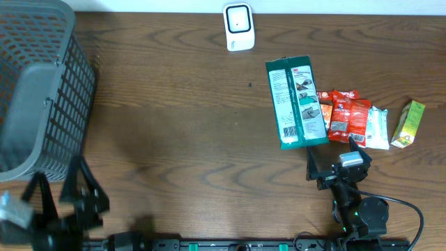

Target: Scan the item barcode

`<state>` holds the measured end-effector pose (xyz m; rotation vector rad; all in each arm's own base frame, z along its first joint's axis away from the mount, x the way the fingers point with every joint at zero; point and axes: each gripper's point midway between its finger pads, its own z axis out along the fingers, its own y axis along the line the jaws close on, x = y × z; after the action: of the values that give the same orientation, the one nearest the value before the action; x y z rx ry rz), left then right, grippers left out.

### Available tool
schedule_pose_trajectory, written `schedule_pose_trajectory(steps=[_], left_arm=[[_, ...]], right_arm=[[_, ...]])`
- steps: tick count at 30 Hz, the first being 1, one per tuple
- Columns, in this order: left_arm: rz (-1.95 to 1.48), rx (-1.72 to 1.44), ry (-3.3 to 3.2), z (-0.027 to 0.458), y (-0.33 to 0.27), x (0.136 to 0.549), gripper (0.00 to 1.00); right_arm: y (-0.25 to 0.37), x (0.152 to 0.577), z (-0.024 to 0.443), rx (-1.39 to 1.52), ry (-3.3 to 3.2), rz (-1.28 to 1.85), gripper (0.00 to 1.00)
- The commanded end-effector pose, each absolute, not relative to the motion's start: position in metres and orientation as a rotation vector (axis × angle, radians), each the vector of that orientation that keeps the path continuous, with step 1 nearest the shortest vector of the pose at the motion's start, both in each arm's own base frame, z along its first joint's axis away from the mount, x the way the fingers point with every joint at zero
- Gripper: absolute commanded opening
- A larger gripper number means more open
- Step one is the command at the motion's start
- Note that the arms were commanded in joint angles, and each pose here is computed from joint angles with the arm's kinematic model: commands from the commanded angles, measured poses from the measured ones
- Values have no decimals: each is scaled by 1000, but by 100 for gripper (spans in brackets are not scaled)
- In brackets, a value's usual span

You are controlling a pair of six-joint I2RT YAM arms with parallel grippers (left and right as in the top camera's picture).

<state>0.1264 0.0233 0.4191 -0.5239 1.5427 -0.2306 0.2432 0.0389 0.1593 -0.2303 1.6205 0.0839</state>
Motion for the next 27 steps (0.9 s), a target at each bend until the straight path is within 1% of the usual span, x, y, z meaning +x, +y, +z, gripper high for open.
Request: schedule_pose_trajectory(steps=[1, 5, 10, 14, 22, 27], left_arm=[[-197, -530, 1519, 399, 25, 105, 84], [-195, -529, 1499, 374, 24, 95, 84], [-210, -545, 1500, 340, 26, 103, 84], [-238, -551, 1459, 336, 29, 126, 84], [-357, -489, 1192, 349, 32, 180, 84], [-413, -475, 1072, 334, 35, 199, 84]], right_arm=[[35, 244, 159, -205, 1624, 78, 99], [35, 244, 159, -205, 1624, 78, 99], [35, 244, 159, -205, 1624, 78, 99], [35, 244, 159, -205, 1624, 78, 99], [35, 244, 159, -205, 1624, 78, 99], [35, 244, 159, -205, 1624, 78, 99]])
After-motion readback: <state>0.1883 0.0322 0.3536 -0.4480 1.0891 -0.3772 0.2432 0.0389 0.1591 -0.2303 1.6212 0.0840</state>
